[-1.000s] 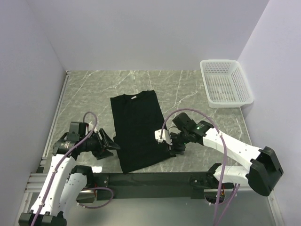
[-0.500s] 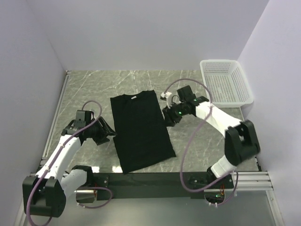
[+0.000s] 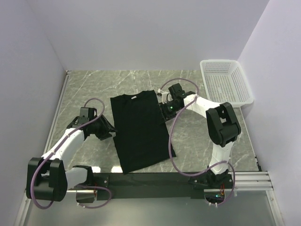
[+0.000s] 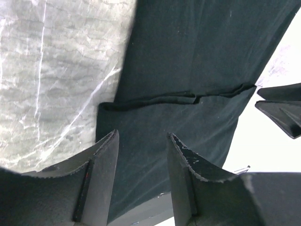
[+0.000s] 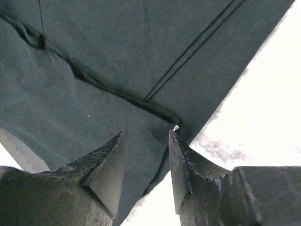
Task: Fold and stack the t-shirts
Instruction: Fold the tshirt
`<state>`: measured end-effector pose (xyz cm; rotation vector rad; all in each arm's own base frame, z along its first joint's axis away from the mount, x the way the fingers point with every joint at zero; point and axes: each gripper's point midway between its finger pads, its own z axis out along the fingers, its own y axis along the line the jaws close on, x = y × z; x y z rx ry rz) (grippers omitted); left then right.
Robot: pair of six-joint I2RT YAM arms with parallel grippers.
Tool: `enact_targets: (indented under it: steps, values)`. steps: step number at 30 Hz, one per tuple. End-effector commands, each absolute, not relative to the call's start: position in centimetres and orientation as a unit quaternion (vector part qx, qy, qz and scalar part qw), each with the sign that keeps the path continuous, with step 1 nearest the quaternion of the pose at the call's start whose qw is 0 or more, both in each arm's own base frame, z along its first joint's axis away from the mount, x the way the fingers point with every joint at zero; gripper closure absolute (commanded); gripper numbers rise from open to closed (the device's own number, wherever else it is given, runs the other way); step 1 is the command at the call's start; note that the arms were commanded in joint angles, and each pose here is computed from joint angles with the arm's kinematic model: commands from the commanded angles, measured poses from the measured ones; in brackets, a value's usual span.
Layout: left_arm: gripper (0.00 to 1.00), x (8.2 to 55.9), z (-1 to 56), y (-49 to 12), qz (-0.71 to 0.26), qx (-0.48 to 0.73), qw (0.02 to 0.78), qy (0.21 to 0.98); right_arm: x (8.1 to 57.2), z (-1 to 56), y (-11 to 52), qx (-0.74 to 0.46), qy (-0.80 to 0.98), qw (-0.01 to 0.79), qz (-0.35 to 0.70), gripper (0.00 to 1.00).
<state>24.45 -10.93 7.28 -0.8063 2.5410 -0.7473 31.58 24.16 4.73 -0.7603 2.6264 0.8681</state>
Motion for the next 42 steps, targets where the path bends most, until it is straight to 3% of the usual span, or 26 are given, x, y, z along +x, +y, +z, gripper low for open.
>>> enact_targets:
  steps: [1, 24, 29, 31, 33, 34, 36, 42]
  values:
    - [0.51, 25.4, 7.0, -10.9, -0.267, -0.293, 0.201, 0.896, 33.7, 5.9, 24.6, -0.248, 0.907, 0.162, 0.298, 0.53]
    - [0.56, 24.9, 3.1, -11.1, -0.235, -0.299, 0.154, 0.912, 33.3, 4.4, 24.5, -0.244, 0.913, 0.137, 0.298, 0.58]
    - [0.69, 24.9, 2.9, -11.8, -0.242, -0.290, 0.145, 0.914, 33.2, 4.5, 24.6, -0.243, 0.912, 0.136, 0.301, 0.62]
    - [0.83, 24.9, 2.9, -12.1, -0.247, -0.288, 0.143, 0.914, 33.2, 4.4, 24.6, -0.243, 0.912, 0.134, 0.302, 0.66]
    - [0.90, 24.9, 2.9, -12.1, -0.247, -0.288, 0.142, 0.914, 33.1, 4.5, 24.7, -0.244, 0.911, 0.133, 0.306, 0.71]
    - [0.95, 25.0, 3.0, -12.1, -0.248, -0.287, 0.144, 0.914, 33.1, 4.6, 24.7, -0.244, 0.911, 0.133, 0.306, 0.77]
    - [0.99, 25.2, 3.5, -12.1, -0.248, -0.284, 0.149, 0.914, 33.1, 4.7, 24.8, -0.245, 0.909, 0.134, 0.308, 0.83]
    - [0.99, 26.2, 5.5, -12.3, -0.259, -0.269, 0.172, 0.912, 33.0, 5.3, 24.9, -0.245, 0.906, 0.139, 0.316, 0.98]
